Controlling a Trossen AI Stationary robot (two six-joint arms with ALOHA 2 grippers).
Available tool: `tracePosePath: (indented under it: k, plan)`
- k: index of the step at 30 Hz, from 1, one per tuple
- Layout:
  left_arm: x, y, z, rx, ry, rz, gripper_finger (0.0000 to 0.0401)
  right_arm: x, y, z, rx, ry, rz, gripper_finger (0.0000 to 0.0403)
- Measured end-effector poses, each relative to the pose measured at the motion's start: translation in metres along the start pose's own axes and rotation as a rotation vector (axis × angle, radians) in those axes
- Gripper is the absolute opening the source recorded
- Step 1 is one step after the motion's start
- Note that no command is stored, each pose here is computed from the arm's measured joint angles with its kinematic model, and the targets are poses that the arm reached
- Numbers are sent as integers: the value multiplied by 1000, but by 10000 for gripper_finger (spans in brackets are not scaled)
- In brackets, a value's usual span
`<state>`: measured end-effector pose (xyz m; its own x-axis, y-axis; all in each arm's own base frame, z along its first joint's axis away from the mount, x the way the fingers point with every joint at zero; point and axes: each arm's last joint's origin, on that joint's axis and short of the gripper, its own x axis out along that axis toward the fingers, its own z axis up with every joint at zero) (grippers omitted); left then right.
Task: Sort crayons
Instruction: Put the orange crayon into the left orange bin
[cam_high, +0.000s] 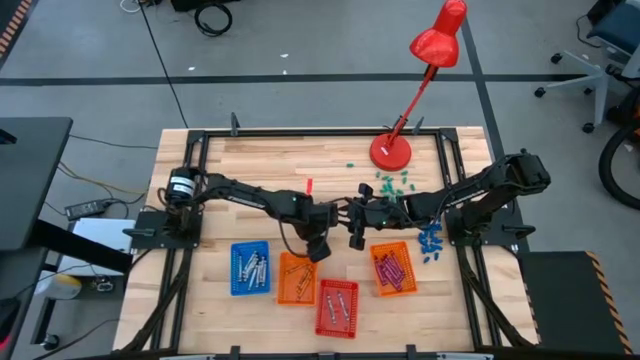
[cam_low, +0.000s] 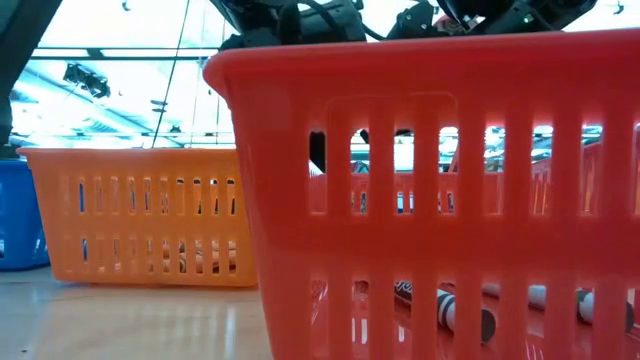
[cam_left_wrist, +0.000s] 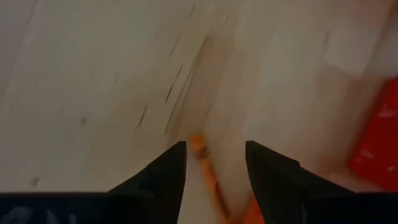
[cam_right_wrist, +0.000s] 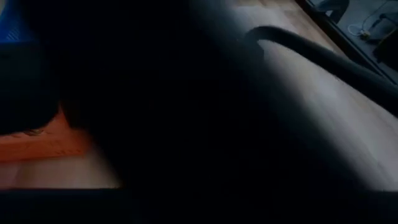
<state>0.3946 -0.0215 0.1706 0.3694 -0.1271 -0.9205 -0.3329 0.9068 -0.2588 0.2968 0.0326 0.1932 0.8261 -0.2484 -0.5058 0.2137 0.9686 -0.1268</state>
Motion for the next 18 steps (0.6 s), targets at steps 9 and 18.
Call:
tracePosePath:
  k: [9, 18]
  plan:
    - [15, -4, -8, 27, 47, 30, 197, 0, 0, 0, 4, -2, 8, 164]
    - [26, -11, -15, 148, 40, 136, 197, 0, 2, 3, 27, -30, 16, 164]
